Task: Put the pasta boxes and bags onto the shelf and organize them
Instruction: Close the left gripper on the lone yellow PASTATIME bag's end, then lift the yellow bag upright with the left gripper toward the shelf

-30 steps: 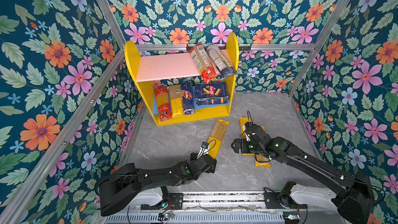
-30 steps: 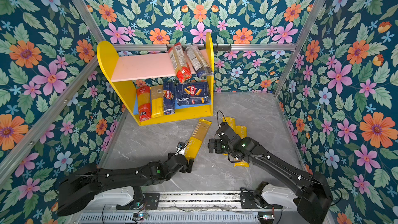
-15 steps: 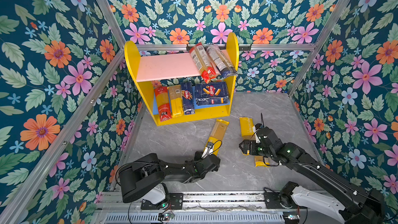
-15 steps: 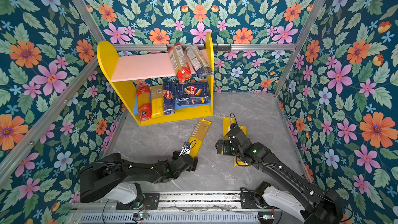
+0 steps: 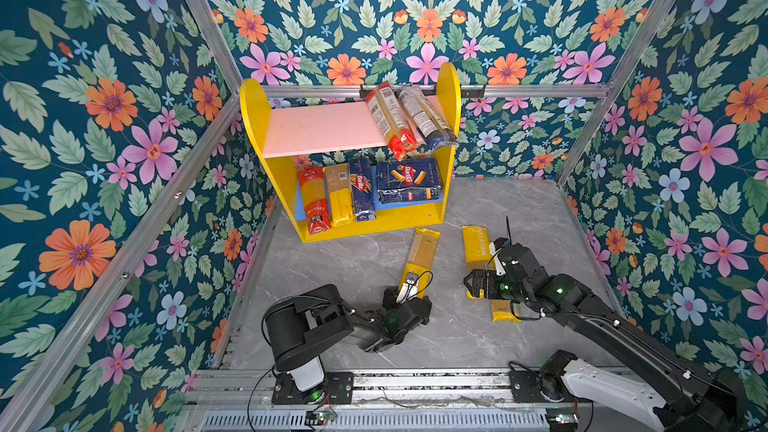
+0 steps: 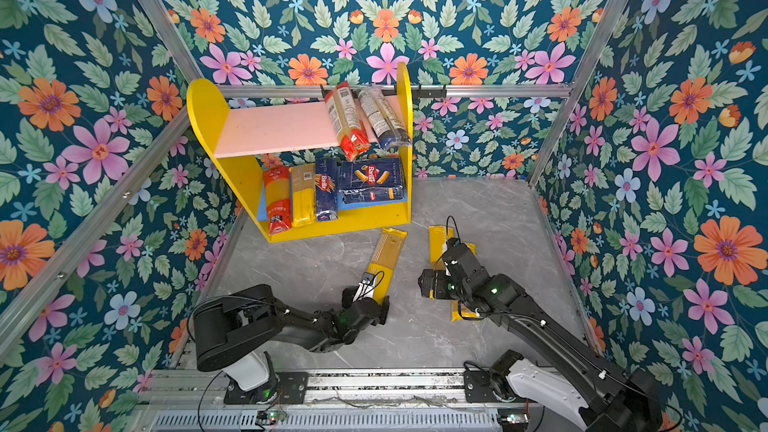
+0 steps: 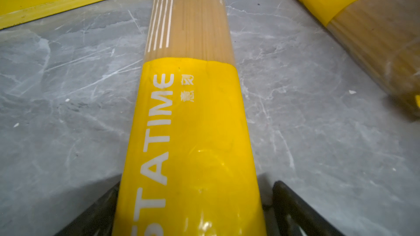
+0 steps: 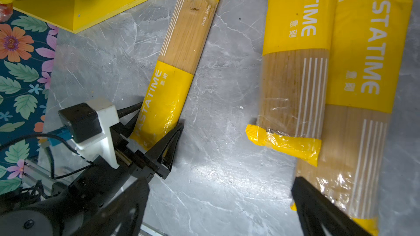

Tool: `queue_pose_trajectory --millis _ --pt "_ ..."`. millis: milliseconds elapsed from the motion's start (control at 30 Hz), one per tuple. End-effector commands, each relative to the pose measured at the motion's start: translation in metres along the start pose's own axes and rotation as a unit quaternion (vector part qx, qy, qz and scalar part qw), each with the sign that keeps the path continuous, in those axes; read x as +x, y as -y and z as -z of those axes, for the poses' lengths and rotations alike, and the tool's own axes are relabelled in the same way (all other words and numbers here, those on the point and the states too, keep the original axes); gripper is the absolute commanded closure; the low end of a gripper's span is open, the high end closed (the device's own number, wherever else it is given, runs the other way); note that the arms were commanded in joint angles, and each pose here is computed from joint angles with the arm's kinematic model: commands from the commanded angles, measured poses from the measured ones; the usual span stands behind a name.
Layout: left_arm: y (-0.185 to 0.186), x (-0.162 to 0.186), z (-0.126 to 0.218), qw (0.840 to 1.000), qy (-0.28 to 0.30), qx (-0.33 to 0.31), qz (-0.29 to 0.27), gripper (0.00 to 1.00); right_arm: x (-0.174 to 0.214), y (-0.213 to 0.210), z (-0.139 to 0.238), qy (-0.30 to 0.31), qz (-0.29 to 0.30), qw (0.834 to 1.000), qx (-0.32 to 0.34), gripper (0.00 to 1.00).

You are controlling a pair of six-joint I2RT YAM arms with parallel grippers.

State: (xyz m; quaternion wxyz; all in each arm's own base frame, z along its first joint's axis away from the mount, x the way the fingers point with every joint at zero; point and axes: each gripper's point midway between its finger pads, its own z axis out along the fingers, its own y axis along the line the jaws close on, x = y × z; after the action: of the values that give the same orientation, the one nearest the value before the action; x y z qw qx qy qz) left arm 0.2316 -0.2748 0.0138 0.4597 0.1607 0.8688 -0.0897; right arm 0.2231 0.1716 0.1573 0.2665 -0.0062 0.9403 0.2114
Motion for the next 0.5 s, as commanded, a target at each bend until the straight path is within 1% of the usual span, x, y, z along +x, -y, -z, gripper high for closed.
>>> queue_pose_trajectory --millis 0,67,267,300,400,467 --pt "0.0039 0.0273 -0.0021 0.998 -0.057 0.019 -0.027 0.06 -0.0022 -0.0006 0.001 0.0 0.007 1.0 0.002 0.01" --pt "0.005 0.0276 -0.0025 0.998 -0.058 0.02 -0.03 0.12 -0.0031 -0.001 0.001 0.0 0.007 1.0 0.003 0.01" --pt "0.0062 0.0276 -0.0017 0.997 -0.058 0.025 -0.032 0.39 -0.0058 -0.0034 0.0045 0.001 0.008 1.0 0.001 0.01" --pt "0.006 0.0283 -0.0014 0.997 -0.059 0.026 -0.033 0.46 -0.0062 -0.0033 0.0054 0.001 0.006 1.0 0.002 0.01" --pt "0.0062 0.0288 -0.0003 0.997 -0.061 0.029 -0.036 0.74 -0.0069 -0.0037 0.0081 0.003 0.007 1.0 0.001 0.01" --pt "0.0053 0.0277 0.001 0.997 -0.059 0.029 -0.035 0.87 -0.0068 -0.0037 0.01 0.004 0.005 1.0 0.0 0.01"
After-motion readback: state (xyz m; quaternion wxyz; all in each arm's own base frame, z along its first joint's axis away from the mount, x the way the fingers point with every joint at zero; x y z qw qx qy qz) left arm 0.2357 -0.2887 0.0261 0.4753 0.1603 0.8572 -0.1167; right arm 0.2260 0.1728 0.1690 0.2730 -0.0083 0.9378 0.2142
